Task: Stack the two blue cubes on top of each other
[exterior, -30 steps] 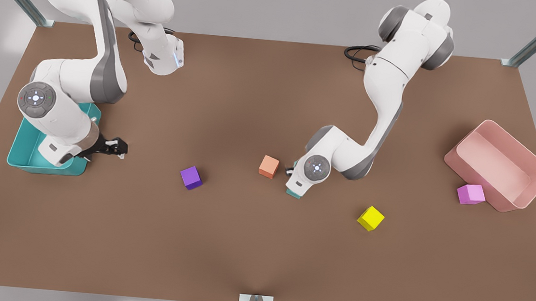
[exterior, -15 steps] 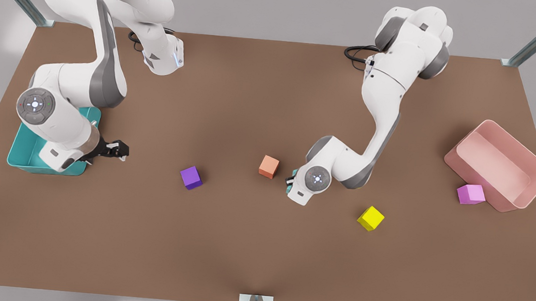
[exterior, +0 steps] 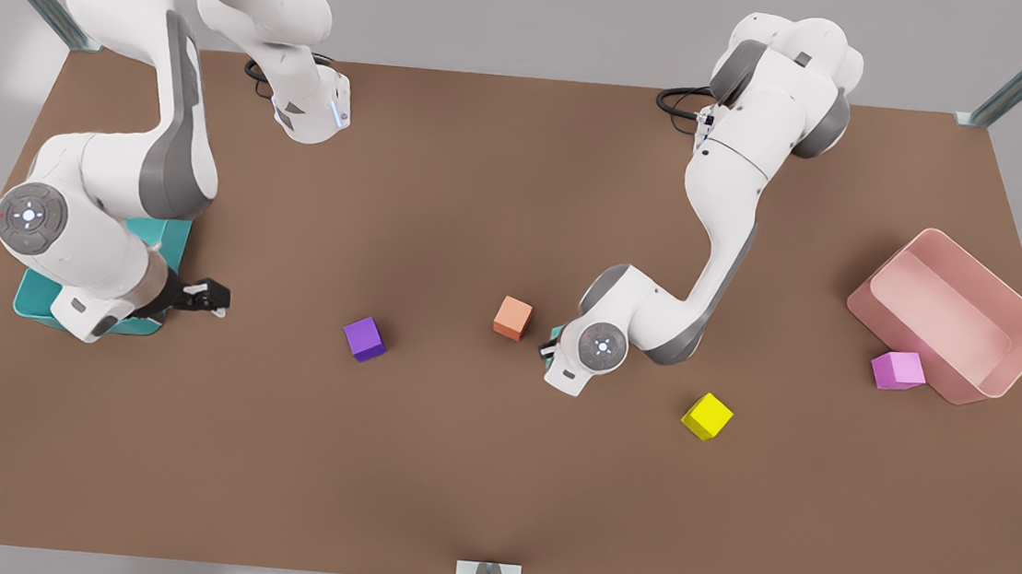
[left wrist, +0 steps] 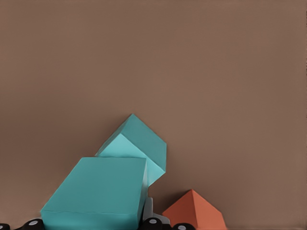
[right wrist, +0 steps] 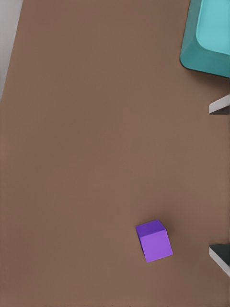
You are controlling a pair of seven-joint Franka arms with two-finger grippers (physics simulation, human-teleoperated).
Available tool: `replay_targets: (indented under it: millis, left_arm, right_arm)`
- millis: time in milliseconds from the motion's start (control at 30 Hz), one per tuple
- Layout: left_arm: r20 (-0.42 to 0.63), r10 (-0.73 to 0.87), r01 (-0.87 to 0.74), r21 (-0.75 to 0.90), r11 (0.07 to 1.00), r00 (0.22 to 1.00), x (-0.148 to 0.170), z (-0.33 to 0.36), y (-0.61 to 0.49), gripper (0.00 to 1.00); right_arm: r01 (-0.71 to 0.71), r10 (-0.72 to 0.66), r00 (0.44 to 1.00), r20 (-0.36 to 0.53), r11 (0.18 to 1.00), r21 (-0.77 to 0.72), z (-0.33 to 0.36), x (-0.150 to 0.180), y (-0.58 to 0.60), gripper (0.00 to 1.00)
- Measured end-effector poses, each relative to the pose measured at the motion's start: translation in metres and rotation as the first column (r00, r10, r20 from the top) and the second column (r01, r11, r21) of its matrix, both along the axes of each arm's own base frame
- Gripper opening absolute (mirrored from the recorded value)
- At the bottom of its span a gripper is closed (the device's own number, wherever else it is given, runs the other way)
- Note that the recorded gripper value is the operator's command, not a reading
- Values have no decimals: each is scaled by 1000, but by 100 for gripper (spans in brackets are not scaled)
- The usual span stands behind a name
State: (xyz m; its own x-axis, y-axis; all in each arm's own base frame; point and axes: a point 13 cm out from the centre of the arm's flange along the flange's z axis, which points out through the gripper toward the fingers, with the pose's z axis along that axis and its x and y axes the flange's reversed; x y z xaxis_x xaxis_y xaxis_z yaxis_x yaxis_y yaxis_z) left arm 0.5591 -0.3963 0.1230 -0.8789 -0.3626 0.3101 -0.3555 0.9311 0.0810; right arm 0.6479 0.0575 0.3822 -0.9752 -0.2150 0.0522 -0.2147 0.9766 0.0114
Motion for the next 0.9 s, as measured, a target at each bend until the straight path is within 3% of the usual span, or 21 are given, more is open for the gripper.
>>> replay_targets:
  millis: [300,633,733,833,867,900]
  left_arm:
    - [-6,2,-2,5,1000,1000,0,-1,2,100]
    - [9,26,-26,2,1000,1000,22,38,14,100]
    - [91,81,-78,-42,996,993,69,142,44,100]
    - [88,163,-162,-16,987,983,86,237,162,100]
    - [55,187,-189,31,981,981,75,249,218,100]
    - [4,166,-165,106,980,986,34,251,255,100]
  right_arm:
    - [-15,16,1000,-16,1000,15,-1,0,2,100]
    - [-27,27,999,-21,999,20,-4,0,3,100]
    - [-30,31,999,-21,999,20,-4,0,3,100]
    - [-19,19,1000,0,1000,12,13,-2,-7,100]
    - [-4,4,1000,19,1000,2,32,-7,-18,100]
    - [20,-19,999,38,1000,-14,52,-12,-35,100]
